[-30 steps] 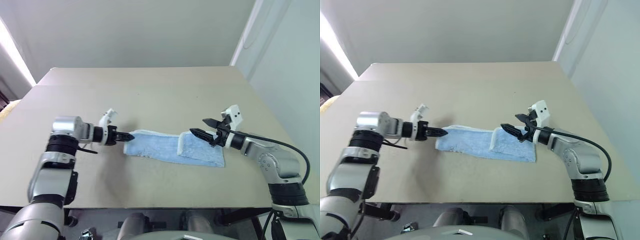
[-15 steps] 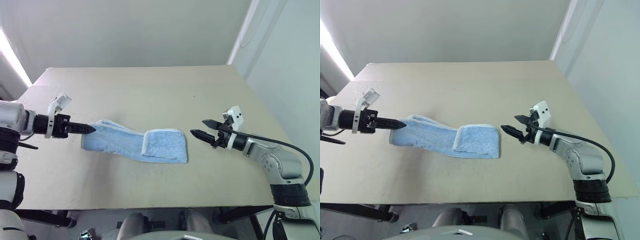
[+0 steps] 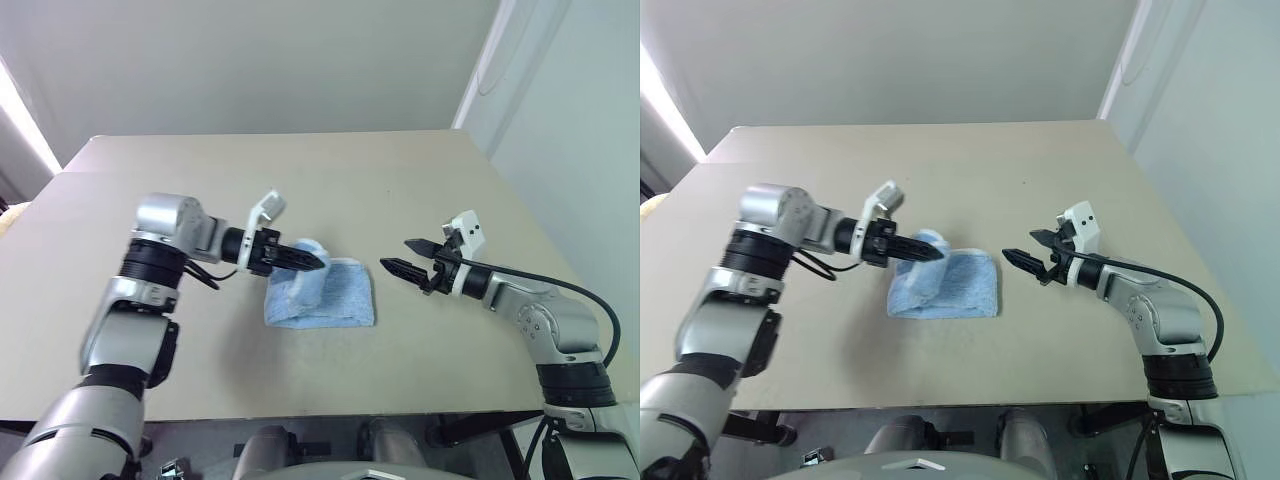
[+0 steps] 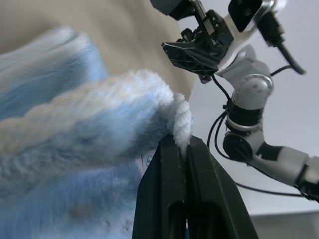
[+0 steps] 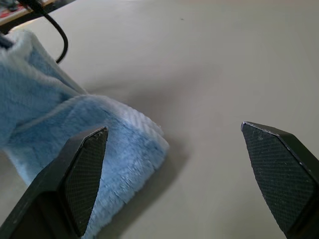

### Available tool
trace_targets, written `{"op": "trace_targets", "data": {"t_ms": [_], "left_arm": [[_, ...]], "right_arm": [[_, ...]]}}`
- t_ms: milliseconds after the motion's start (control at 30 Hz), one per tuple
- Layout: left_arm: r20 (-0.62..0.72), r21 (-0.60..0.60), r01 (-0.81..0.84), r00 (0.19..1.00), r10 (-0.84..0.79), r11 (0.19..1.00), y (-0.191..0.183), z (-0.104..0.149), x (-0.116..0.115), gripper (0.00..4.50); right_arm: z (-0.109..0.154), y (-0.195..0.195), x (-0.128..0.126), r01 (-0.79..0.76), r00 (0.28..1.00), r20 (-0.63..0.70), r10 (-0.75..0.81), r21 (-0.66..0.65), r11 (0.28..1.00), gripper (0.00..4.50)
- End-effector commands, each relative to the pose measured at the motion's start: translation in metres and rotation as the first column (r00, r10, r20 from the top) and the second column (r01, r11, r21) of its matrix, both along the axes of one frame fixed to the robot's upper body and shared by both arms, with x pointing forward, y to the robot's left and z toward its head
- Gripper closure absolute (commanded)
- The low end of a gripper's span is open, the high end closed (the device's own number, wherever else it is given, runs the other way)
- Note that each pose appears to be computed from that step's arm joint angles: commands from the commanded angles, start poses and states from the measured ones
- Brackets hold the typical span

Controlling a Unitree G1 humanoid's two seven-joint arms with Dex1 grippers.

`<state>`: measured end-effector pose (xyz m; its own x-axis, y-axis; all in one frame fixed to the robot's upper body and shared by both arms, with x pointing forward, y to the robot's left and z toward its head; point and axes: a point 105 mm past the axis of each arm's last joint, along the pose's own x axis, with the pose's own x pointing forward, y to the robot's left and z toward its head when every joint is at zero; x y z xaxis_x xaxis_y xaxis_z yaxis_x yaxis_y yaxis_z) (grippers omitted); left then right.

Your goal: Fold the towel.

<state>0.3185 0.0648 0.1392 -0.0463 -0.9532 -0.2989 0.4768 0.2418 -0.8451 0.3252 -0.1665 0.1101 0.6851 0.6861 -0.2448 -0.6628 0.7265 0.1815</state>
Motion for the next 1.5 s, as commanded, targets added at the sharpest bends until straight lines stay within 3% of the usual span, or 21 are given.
{"op": "trace_targets", "data": {"t_ms": [33, 167, 333, 367, 500, 700, 767, 967, 1100, 1200, 1300, 1500], "left_arm": [[0.108, -0.017, 0.009, 0.994, -0.007, 1.000, -0.009, 0.003, 0.006, 4.47], [0.120, -0.028, -0.019, 0.993, 0.022, 0.999, -0.024, -0.013, 0.013, 4.47], [0.119, -0.033, 0.017, 0.993, -0.013, 0.999, -0.034, -0.025, 0.006, 4.47], [0.120, -0.035, 0.018, 0.993, -0.014, 0.999, -0.035, -0.027, 0.005, 3.99], [0.119, -0.042, -0.009, 0.993, 0.014, 0.999, -0.038, -0.029, 0.010, 2.84], [0.115, -0.051, -0.028, 0.993, 0.034, 0.998, -0.039, -0.028, 0.013, 0.72], [0.158, -0.112, 0.025, 0.987, -0.007, 0.993, -0.038, -0.016, 0.006, 0.03], [0.359, -0.240, 0.057, 0.933, 0.034, 0.969, -0.029, 0.032, 0.010, 0.01], [0.566, -0.148, 0.065, 0.824, 0.031, 0.987, -0.001, 0.050, 0.013, 0.01], [0.788, -0.017, 0.000, 0.616, 0.013, 1.000, 0.029, 0.043, 0.022, 0.01], [0.875, 0.100, 0.006, 0.475, -0.091, 0.995, 0.051, 0.028, 0.018, 0.01], [0.881, 0.171, 0.011, 0.447, -0.158, 0.985, 0.063, -0.004, 0.010, 0.01]], "right_arm": [[0.015, -0.005, -0.001, 0.018, 0.998, 0.064, -0.018, -0.005, 1.000, 0.00], [0.011, -0.006, -0.005, 0.029, 0.998, 0.056, -0.028, -0.018, 0.999, 0.00], [0.007, -0.008, -0.010, 0.038, 0.998, 0.046, -0.037, -0.027, 0.999, 0.00], [0.006, -0.008, -0.011, 0.039, 0.998, 0.045, -0.037, -0.031, 0.999, 0.00], [0.006, -0.010, -0.010, 0.046, 0.998, 0.042, -0.045, -0.035, 0.998, 0.00], [0.005, -0.012, -0.010, 0.048, 0.998, 0.038, -0.046, -0.042, 0.998, 0.00], [0.005, -0.013, -0.010, 0.051, 0.998, 0.037, -0.049, -0.043, 0.998, 0.00], [0.020, -0.016, -0.007, 0.063, 0.995, 0.084, -0.062, -0.008, 0.998, 0.00], [0.047, 0.001, -0.012, -0.025, 0.988, 0.155, 0.019, 0.040, 0.999, 0.00], [0.064, 0.028, -0.015, -0.132, 0.976, 0.185, 0.116, 0.074, 0.989, 0.00], [0.070, 0.053, -0.016, -0.219, 0.960, 0.194, 0.201, 0.079, 0.972, 0.00], [0.049, 0.093, -0.021, -0.359, 0.929, 0.125, 0.349, 0.072, 0.931, 0.00]]}}
